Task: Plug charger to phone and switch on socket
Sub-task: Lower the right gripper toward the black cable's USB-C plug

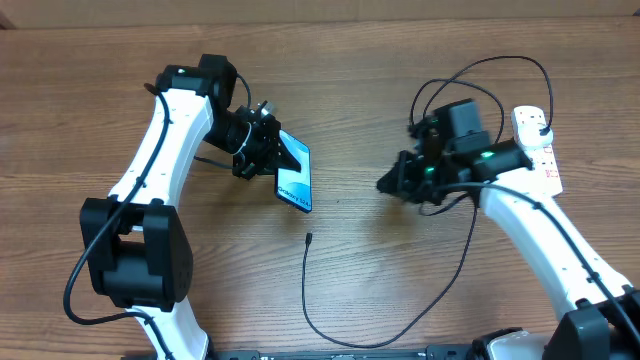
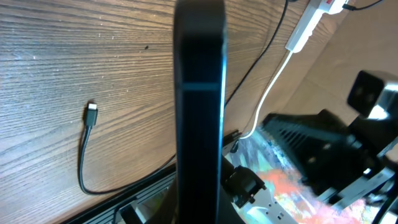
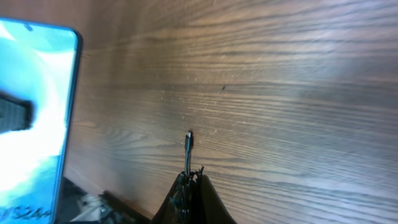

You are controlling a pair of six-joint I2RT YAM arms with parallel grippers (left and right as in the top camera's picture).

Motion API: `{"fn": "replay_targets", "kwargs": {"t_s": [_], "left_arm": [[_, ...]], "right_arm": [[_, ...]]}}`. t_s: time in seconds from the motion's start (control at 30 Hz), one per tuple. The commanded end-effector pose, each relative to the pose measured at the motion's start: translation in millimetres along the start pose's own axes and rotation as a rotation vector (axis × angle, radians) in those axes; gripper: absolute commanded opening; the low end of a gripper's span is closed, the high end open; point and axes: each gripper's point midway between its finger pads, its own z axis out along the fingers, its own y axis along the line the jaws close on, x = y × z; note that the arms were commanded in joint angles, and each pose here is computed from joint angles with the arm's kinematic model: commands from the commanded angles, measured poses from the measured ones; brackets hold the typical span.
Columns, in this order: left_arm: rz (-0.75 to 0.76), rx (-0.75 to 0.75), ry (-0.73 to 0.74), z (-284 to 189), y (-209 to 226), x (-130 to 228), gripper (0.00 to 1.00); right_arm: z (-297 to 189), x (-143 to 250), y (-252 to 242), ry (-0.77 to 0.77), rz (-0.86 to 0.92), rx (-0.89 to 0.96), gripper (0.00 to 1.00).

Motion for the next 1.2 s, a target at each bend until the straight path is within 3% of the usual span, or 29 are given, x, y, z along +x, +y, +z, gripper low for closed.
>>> {"fn": "replay_targets", "kwargs": {"t_s": [0.0,0.07,0.1,0.23,0.27,0.3,0.4,0.47,0.7,0.87,1.17], "left_arm": [[0.06,0.061,-0.019,-14,-11,1,0.04],[0.059,0.064,-0.025,-18,-8,-1,0.04],[0.06,0.066,-0.029,-20,-7,-2,0.04],[0.057,0.069,-0.039,-24,-4,-4,0.04],[0.057,0.069,-0.04,-24,-4,-4,0.04],[0.057,0.069,-0.039,-24,-4,-4,0.04],[0.075,0.063,-0.036,-24,-3,-3,0.04],[0.081,0.061,-0.029,-23,-2,-1,0.04],[0.085,0.06,-0.026,-23,-2,0,0.04],[0.085,0.06,-0.026,-23,-2,0,0.04],[0.085,0.058,-0.026,-23,-2,0,0.04]], "right_arm": [[12,4,-1,-0.042,0.029,0.114,0.04],[17,9,4,-0.051,0.006,0.143,0.04],[20,12,8,-0.053,-0.014,0.146,0.1],[26,13,26,-0.068,-0.075,0.109,0.5],[27,13,29,-0.074,-0.083,0.101,0.51],[27,11,31,-0.08,-0.089,0.095,0.45],[27,8,34,-0.094,-0.096,0.082,0.16],[27,6,36,-0.1,-0.099,0.078,0.11],[26,-1,42,-0.129,-0.111,0.054,0.19],[29,7,41,-0.103,-0.115,0.067,0.11],[36,22,46,-0.092,-0.163,0.104,0.14]]}}
